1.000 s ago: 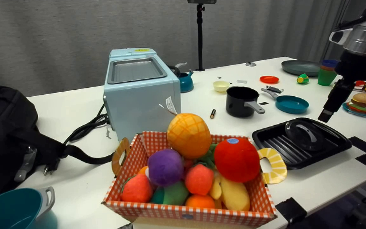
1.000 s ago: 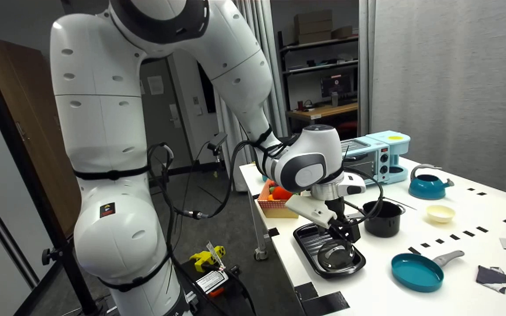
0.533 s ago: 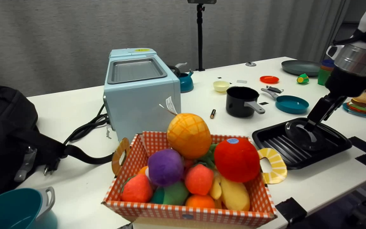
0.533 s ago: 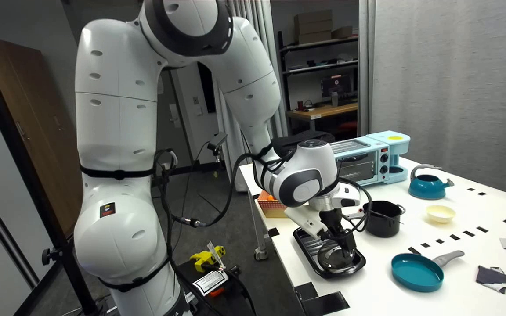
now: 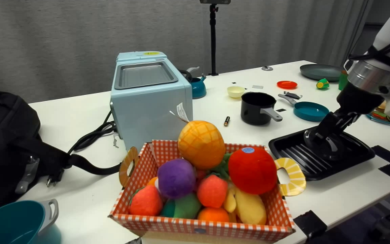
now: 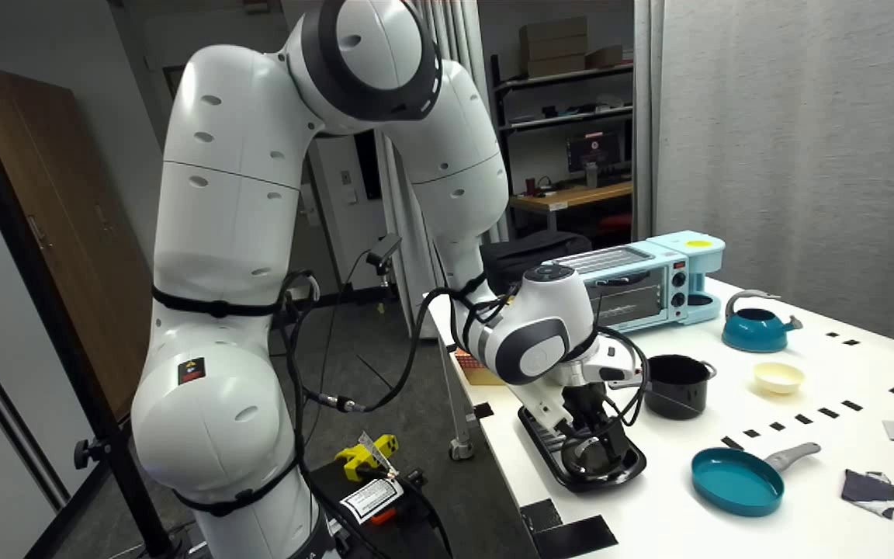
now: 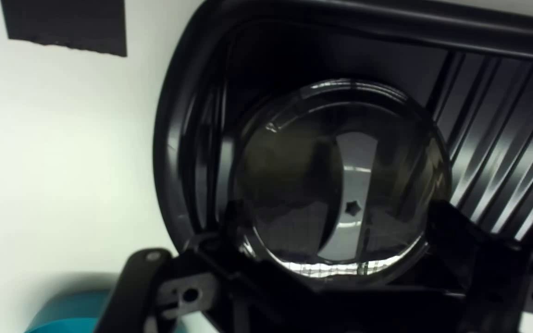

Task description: Pick the lid on the tray and put it on the blue pan

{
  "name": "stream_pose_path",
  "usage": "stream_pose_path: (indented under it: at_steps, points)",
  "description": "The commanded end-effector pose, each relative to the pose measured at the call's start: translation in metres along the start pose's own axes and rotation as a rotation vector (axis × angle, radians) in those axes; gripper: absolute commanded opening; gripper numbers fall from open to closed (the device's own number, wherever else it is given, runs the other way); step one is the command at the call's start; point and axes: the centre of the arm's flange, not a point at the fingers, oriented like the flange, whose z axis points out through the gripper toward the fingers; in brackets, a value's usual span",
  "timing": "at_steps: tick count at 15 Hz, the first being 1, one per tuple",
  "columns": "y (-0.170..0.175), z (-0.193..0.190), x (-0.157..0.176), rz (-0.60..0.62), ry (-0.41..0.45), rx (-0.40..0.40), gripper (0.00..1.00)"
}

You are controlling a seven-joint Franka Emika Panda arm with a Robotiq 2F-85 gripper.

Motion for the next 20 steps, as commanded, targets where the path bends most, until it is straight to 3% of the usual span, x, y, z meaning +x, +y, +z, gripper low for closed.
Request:
stream_pose_path:
  at_steps: [1,3,4,9,11,15,16,20]
  points:
    - [-0.007,0.017,-0.001,0.048,0.021,-0.004,1.0]
    - [-0.008,0.021,-0.003,0.059,0.022,-0.005,0.97]
    - [-0.009,0.021,-0.003,0.064,0.022,-0.005,0.78]
    - [-0.011,0.018,-0.001,0.089,0.03,-0.009,0.52]
    - [-0.011,0.02,0.0,0.1,0.028,-0.01,0.31]
    - [-0.012,0.018,0.007,0.124,0.042,-0.007,0.04]
    - [-0.012,0.019,0.007,0.133,0.043,-0.007,0.0]
    - [-0.005,0.017,0.012,0.187,0.05,-0.007,0.05]
